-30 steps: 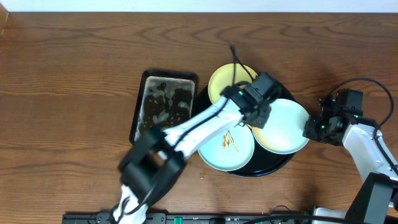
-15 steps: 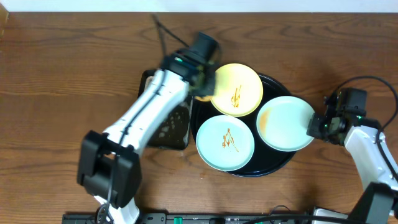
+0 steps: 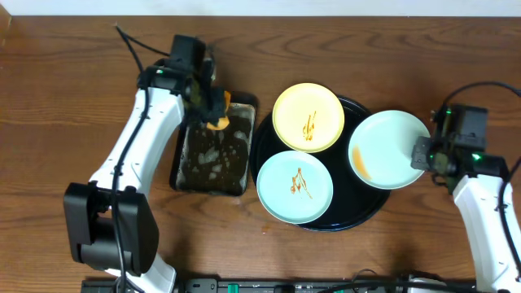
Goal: Clean dirty plates on tray and stack at the side
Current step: 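Return sponge to the soapy tray with the left gripper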
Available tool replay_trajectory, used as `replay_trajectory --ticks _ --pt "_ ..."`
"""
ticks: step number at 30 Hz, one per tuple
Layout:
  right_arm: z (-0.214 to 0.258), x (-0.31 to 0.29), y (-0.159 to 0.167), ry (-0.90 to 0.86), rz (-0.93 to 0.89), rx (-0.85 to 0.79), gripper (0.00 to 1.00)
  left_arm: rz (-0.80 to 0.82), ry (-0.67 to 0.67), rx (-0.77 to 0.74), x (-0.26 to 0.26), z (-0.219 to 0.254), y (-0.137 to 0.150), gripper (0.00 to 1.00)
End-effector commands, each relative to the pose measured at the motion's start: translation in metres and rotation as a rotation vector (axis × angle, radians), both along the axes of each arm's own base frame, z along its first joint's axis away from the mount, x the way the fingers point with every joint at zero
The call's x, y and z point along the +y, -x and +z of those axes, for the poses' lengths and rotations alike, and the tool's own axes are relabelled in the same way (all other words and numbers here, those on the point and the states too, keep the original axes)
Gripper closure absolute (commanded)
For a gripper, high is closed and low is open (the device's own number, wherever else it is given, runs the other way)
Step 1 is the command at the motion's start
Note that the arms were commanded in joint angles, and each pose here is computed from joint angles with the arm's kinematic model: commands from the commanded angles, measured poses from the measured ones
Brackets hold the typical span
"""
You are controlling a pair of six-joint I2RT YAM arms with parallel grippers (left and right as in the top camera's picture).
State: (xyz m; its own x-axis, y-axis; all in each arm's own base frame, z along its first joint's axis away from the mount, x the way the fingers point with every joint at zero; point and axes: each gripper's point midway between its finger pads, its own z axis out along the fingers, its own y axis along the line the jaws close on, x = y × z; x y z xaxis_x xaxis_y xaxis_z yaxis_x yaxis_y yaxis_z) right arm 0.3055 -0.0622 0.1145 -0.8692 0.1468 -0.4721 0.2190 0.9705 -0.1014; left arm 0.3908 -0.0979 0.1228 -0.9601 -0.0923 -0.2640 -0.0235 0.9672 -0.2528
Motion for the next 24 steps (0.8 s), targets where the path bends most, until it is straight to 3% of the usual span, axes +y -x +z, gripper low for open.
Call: replay_trajectory --ticks 1,7,13,24 --pt "0.033 -0.005 -0.01 0.21 0.039 -0.032 0.99 -0.027 0.053 0.007 0.009 -0.003 0.005 0.93" --pt "0.059 0.012 -0.02 0.4 0.103 -0.07 0.99 -0.096 0.138 0.023 0.018 -0.014 0.015 0.92" --pt "0.08 0.054 -0.031 0.603 0.314 -0.106 0.99 -0.024 0.144 0.066 0.047 -0.03 0.024 0.93" --pt "0.126 0.101 -0.03 0.891 0.374 -0.232 0.99 -0.014 0.182 0.075 0.05 -0.031 0.027 0.92"
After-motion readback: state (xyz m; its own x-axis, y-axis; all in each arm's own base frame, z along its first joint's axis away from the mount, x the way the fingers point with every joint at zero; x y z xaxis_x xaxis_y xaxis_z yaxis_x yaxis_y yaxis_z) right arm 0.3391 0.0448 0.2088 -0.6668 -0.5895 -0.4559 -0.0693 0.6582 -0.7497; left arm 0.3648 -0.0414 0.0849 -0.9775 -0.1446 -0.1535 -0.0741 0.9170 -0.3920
